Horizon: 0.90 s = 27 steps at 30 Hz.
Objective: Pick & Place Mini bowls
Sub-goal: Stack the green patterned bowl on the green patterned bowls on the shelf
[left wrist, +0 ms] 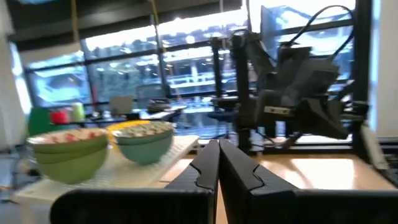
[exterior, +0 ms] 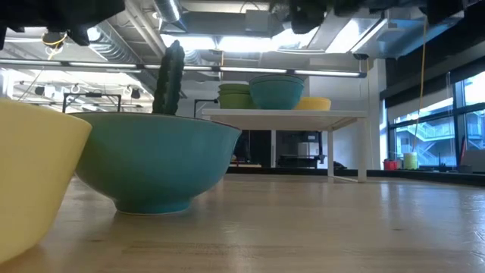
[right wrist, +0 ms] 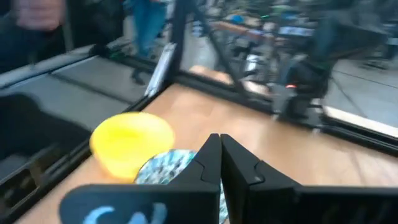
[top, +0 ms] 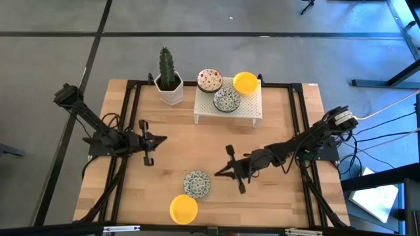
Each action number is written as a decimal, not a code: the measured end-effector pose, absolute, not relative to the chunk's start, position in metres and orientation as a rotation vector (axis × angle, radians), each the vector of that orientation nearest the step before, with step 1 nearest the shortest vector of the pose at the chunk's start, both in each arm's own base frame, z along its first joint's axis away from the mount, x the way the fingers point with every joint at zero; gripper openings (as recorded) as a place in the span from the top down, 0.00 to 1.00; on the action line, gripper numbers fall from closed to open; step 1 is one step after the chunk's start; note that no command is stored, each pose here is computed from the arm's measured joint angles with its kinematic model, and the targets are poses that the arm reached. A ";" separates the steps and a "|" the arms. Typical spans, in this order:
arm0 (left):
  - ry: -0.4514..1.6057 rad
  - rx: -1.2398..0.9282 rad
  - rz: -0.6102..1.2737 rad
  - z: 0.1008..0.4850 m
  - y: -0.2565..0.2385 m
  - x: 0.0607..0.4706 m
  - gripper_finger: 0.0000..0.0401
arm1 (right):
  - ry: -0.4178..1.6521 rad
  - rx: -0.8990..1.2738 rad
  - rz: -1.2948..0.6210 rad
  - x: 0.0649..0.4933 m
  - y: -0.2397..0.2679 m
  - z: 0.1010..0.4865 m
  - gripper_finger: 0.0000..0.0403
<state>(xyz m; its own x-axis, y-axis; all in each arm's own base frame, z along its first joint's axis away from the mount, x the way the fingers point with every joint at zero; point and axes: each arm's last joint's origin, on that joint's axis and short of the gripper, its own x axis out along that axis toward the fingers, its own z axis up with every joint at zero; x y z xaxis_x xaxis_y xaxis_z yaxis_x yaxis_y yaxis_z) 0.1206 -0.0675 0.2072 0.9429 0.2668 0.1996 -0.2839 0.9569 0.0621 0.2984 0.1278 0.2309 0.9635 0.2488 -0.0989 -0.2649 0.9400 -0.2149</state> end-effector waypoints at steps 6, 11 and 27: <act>-0.171 0.159 0.386 0.211 -0.063 0.118 0.99 | 0.084 -0.119 0.211 0.304 0.122 0.234 0.95; -0.096 0.165 0.416 0.201 -0.064 0.119 0.98 | 0.143 0.020 0.180 0.306 0.115 0.230 0.87; -0.162 0.096 0.167 0.201 -0.072 0.121 0.97 | 0.379 0.124 0.023 0.312 0.108 0.215 0.44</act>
